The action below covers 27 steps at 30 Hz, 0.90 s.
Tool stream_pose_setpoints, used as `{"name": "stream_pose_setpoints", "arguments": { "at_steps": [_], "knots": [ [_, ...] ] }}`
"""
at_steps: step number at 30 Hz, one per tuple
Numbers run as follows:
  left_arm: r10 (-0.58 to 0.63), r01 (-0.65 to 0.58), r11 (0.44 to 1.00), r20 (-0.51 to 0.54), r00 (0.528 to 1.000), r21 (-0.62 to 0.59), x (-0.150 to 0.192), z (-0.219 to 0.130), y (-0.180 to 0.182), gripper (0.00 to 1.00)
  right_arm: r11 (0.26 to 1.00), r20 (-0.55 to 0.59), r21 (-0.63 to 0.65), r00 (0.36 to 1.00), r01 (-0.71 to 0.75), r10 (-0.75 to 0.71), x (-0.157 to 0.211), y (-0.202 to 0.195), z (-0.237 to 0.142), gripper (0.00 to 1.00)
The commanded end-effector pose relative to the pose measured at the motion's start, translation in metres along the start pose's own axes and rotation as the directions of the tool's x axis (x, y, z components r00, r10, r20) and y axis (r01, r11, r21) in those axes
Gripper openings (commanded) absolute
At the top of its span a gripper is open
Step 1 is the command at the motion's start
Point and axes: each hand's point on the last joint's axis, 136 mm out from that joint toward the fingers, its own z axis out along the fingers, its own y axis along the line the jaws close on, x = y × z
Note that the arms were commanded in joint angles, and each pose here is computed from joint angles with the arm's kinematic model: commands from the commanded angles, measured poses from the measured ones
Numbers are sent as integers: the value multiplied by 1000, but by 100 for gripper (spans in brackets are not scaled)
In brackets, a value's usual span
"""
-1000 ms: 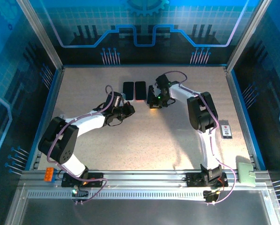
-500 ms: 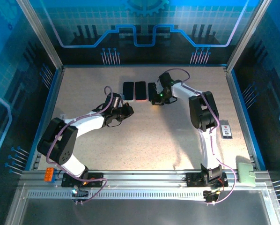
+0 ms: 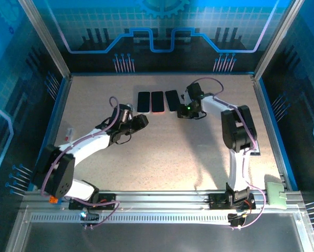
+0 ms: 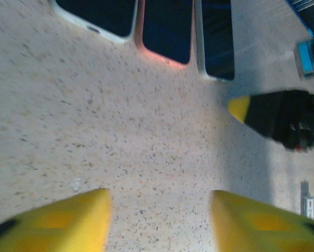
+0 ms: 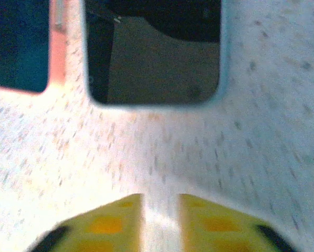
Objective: Put the phone into the phone case
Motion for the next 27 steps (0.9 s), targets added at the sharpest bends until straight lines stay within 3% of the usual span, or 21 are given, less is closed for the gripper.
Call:
{"name": "stream_pose_setpoints", "arguments": {
  "at_steps": [1, 8, 14, 21, 27],
  "knots": [
    [95, -75, 979, 102, 990, -187, -20, -31, 32, 91, 999, 167, 19, 985, 31, -33, -15, 6, -59, 100],
    [288, -172, 901, 255, 923, -398, -60, -88, 67, 99, 981, 286, 194, 954, 32, -87, 21, -33, -126, 100],
    [292, -141, 899, 326, 899, -416, -78, -108, 100, 99, 940, 406, 338, 897, 33, -178, 35, -66, -166, 100],
    [324, -126, 893, 421, 847, -433, -89, -122, 116, 99, 902, 572, 431, 772, 3, -277, 50, -93, -179, 100],
    [389, -144, 869, 474, 790, -473, -96, -123, 125, 99, 889, 684, 457, 628, 26, -370, 46, -98, -173, 100]
  ]
}}
